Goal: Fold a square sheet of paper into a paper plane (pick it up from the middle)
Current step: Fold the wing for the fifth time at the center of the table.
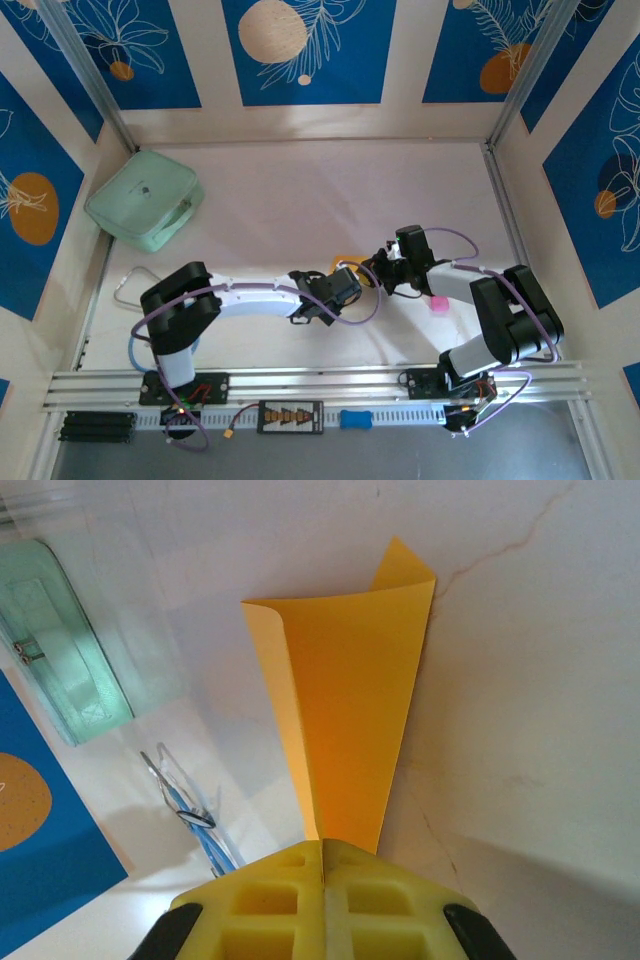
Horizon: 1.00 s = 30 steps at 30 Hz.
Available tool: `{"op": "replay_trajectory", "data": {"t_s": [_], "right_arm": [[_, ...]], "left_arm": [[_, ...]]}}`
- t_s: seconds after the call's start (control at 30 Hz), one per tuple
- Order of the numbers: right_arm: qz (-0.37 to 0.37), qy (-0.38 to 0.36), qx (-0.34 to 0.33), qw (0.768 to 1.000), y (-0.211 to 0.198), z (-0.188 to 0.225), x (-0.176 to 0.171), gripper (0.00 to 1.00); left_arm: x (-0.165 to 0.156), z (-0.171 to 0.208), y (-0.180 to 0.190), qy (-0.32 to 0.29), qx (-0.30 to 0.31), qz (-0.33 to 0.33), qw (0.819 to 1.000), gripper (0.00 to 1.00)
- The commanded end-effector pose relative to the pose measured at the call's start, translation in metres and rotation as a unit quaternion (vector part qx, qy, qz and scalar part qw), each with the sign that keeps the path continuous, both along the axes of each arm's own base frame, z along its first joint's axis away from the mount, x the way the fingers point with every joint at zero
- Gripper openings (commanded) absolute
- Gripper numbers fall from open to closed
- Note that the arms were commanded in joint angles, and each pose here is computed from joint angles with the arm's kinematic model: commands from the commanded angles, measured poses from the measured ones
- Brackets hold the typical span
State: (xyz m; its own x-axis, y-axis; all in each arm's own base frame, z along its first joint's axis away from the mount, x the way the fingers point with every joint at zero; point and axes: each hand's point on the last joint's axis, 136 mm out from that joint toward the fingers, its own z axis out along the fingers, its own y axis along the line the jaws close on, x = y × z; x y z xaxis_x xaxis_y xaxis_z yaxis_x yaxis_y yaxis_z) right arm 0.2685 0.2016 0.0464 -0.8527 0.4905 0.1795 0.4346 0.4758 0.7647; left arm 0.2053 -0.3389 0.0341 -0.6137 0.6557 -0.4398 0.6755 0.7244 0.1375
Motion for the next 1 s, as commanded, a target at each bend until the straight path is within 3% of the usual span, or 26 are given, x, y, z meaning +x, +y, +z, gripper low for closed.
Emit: {"op": "replay_trajectory", "data": {"t_s": [0.0, 0.4, 0.77, 0.97], "right_arm": [[0.003, -0.001, -0.004, 1.000, 0.000, 0.002, -0.003, 0.04], [0.008, -0.005, -0.009, 1.000, -0.001, 0.004, -0.004, 0.08], [-0.016, -0.016, -0.090, 0.996, -0.040, 0.009, -0.015, 0.37], [-0.033, -0.028, -0.103, 0.994, -0.057, 0.016, -0.020, 0.39]], "left_arm": [[-0.004, 0.008, -0.005, 0.004, -0.009, -0.002, 1.000, 0.23], [-0.006, 0.004, -0.006, 0.013, -0.012, 0.001, 1.000, 0.12], [-0.007, -0.007, -0.005, 0.040, -0.024, 0.016, 0.999, 0.06], [-0.007, -0.011, -0.005, 0.056, -0.030, 0.020, 0.998, 0.10]]}}
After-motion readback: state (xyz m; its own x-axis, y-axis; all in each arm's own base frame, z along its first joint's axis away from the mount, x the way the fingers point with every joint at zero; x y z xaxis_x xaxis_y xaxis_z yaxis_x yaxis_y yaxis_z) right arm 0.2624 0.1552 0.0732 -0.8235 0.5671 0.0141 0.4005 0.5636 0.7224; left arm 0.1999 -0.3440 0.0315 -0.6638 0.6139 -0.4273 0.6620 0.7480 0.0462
